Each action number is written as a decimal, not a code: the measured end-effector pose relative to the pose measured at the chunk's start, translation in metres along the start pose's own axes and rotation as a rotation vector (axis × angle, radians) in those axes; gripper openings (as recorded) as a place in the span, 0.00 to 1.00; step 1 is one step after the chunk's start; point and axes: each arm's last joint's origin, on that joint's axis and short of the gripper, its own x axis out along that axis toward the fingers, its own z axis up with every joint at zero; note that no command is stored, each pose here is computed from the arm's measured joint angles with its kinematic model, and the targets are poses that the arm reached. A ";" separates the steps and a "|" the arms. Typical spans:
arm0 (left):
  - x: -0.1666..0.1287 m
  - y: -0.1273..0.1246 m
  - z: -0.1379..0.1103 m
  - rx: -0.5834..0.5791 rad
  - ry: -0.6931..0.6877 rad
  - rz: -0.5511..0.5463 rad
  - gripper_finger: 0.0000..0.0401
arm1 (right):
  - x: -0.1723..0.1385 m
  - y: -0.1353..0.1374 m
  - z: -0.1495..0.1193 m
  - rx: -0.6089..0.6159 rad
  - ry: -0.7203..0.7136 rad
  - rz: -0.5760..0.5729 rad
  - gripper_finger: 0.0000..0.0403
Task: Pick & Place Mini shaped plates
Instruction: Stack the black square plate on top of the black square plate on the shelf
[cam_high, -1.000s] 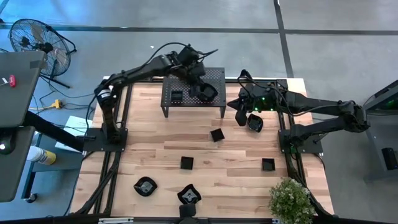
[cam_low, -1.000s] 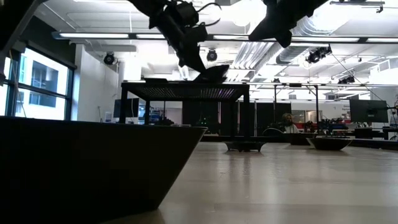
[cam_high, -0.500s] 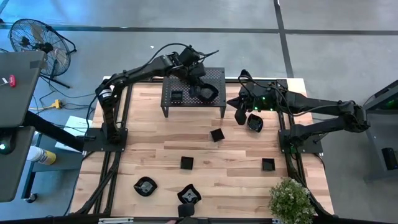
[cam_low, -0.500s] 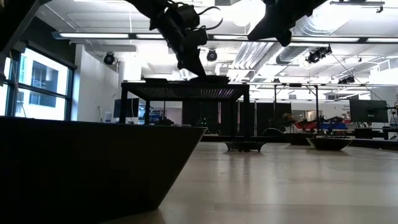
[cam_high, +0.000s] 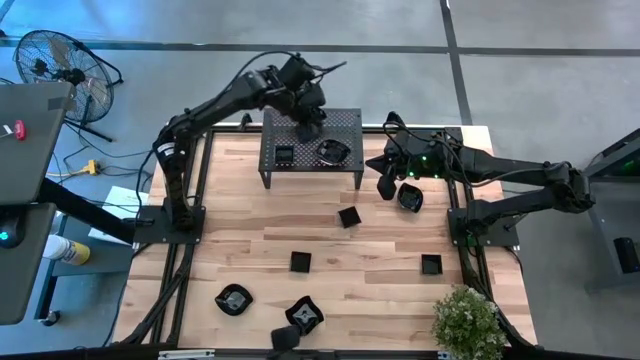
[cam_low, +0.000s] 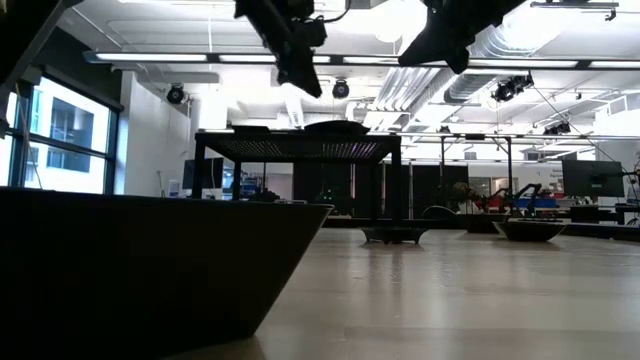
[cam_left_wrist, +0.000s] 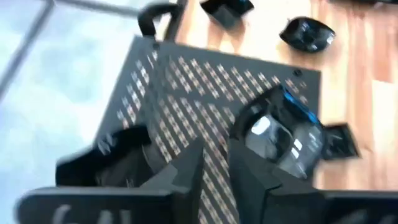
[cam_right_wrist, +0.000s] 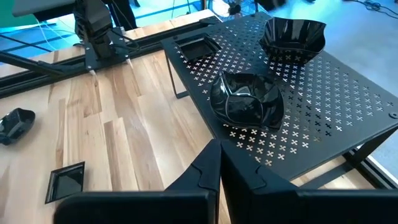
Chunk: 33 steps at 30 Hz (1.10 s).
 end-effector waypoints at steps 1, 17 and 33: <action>-0.006 -0.001 0.000 -0.019 0.015 -0.008 0.10 | 0.000 0.000 0.000 0.000 0.000 0.000 0.01; -0.053 -0.036 -0.083 -0.274 -0.281 -0.007 0.00 | 0.001 0.003 -0.003 0.076 0.028 -0.008 0.00; -0.078 -0.104 -0.236 -0.312 -0.409 -0.184 0.00 | 0.025 0.042 -0.027 0.188 0.188 0.075 0.00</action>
